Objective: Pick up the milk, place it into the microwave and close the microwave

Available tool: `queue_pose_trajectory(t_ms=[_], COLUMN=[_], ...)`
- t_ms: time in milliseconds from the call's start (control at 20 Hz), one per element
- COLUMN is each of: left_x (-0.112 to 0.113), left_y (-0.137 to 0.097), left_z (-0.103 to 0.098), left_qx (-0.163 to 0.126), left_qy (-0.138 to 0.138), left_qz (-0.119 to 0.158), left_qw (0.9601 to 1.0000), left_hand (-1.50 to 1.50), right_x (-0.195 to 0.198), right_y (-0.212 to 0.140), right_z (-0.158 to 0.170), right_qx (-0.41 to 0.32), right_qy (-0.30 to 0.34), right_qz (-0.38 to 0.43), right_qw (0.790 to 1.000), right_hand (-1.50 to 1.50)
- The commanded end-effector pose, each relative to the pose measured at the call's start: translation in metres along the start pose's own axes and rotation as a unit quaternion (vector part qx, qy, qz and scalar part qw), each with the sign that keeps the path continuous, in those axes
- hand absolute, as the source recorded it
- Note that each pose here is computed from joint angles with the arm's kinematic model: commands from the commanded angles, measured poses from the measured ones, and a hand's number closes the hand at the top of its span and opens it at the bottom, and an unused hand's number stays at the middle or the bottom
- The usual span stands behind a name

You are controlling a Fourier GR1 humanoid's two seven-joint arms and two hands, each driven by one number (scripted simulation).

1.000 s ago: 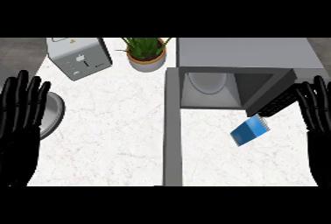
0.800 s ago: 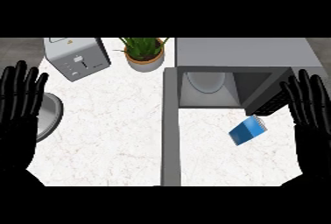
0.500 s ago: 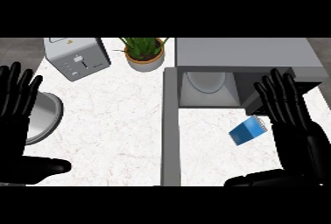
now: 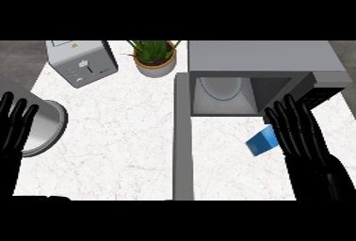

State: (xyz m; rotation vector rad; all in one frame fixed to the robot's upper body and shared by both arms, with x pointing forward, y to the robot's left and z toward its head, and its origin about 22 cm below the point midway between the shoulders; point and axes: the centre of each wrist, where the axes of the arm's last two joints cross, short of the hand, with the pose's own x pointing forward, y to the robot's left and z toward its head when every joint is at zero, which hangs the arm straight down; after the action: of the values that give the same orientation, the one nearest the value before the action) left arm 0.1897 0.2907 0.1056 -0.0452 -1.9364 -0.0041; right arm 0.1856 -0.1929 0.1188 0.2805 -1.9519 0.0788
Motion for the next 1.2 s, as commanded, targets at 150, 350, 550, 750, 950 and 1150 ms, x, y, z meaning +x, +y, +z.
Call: queue_pose_trajectory(t_ms=[150, 350, 550, 750, 950, 1150], left_x=[-0.007, 0.010, -0.001, -0.008, -0.010, 0.013], left_y=[0.012, -0.007, 0.005, 0.025, 0.006, -0.002], left_z=[0.030, 0.041, 0.049, 0.053, 0.073, 0.079], left_qx=[0.001, 0.012, 0.008, -0.002, -0.003, -0.001], left_qy=[0.004, 0.009, 0.007, 0.015, 0.014, 0.009], left_qz=[-0.001, -0.005, -0.008, 0.000, -0.008, -0.007], left_qw=[1.0000, 0.9999, 0.9999, 0.9999, 0.9999, 0.9999], left_hand=[-1.50, -1.50, -1.50, -1.50, -1.50, -1.50], right_x=[-0.012, -0.017, -0.028, -0.041, -0.077, -0.073], right_y=[0.002, -0.010, -0.015, -0.023, -0.039, -0.056], right_z=[0.009, 0.011, 0.005, -0.008, -0.009, 0.022], right_qx=[-0.056, -0.086, -0.112, -0.135, -0.136, -0.140], right_qy=[-0.007, -0.009, -0.009, -0.003, 0.013, 0.023], right_qz=[0.062, 0.103, 0.118, 0.131, 0.132, 0.151], right_qw=[0.996, 0.991, 0.987, 0.982, 0.982, 0.978], right_hand=[-1.50, -1.50, -1.50, -1.50, -1.50, -1.50])
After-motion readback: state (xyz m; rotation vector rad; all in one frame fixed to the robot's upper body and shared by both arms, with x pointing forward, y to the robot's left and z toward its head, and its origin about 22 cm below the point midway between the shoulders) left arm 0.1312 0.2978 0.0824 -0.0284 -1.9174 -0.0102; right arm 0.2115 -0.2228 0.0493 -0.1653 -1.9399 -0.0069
